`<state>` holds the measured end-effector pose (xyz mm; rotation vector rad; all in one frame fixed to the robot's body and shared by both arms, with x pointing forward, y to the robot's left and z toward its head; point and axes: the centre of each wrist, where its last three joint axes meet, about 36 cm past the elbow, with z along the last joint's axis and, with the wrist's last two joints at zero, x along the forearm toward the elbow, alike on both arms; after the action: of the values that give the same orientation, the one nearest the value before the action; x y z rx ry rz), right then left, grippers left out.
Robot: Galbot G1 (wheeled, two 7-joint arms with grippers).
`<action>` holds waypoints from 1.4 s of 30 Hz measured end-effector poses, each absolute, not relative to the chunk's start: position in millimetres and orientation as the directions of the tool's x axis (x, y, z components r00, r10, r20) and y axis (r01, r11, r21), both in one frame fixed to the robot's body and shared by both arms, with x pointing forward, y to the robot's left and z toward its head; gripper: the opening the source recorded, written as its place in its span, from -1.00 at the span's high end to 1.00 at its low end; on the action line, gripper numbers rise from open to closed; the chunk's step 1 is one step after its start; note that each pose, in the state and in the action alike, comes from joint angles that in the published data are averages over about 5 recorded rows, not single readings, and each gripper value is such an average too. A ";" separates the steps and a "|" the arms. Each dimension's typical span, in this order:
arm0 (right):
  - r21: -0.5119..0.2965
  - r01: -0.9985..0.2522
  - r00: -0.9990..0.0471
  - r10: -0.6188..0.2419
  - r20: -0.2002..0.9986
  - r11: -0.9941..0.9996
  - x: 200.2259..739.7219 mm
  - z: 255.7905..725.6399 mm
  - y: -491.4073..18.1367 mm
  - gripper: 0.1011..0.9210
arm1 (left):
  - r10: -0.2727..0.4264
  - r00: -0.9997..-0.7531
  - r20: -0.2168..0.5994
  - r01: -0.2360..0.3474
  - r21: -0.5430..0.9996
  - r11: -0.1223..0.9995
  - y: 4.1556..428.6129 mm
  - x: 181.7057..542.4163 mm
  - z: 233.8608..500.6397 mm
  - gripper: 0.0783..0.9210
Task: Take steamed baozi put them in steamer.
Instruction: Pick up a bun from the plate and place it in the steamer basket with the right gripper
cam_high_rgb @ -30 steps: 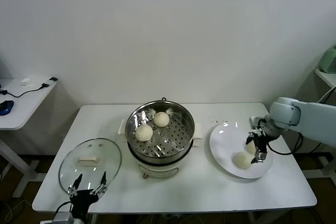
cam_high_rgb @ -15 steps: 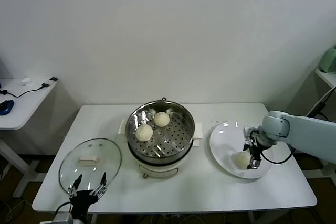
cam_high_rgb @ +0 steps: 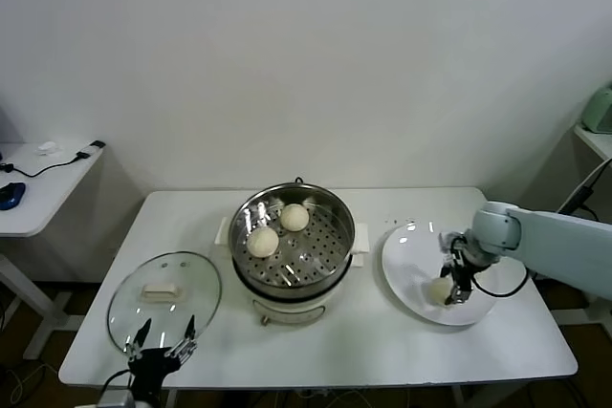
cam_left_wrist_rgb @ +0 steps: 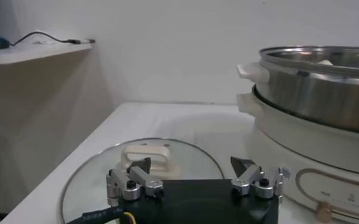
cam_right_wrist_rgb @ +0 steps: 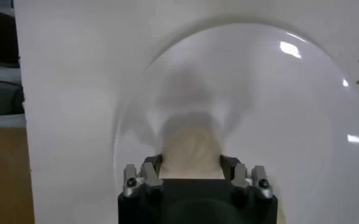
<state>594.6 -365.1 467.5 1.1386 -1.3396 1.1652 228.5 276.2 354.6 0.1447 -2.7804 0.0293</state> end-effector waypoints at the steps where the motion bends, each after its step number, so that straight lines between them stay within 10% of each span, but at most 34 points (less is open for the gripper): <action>1: -0.069 -0.993 -0.073 -0.043 0.996 0.092 595.8 470.4 -364.5 -0.31 | -0.096 -0.932 0.350 -0.104 -0.003 0.995 275.7 228.6 354.9 -0.77; 13: -0.171 -0.981 -0.164 -0.076 0.983 -0.095 645.1 594.0 -314.0 -0.32 | -0.086 -0.937 0.340 -0.093 -0.004 0.996 272.3 230.5 360.7 -0.77; 24: -0.299 -0.744 -0.198 -0.229 0.953 -0.598 644.2 745.5 -148.0 -0.31 | -0.081 -0.938 0.336 -0.086 0.001 0.996 274.1 231.7 362.7 -0.77; 42: -0.137 -0.149 -0.012 -0.137 0.990 -0.979 595.2 650.7 -2.0 -0.31 | -0.102 -0.933 0.345 -0.107 0.005 0.994 282.4 230.7 358.1 -0.77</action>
<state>595.2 -2.0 650.7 2.2019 -0.3185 2.2062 230.7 282.4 358.1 0.1501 -2.7851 0.0202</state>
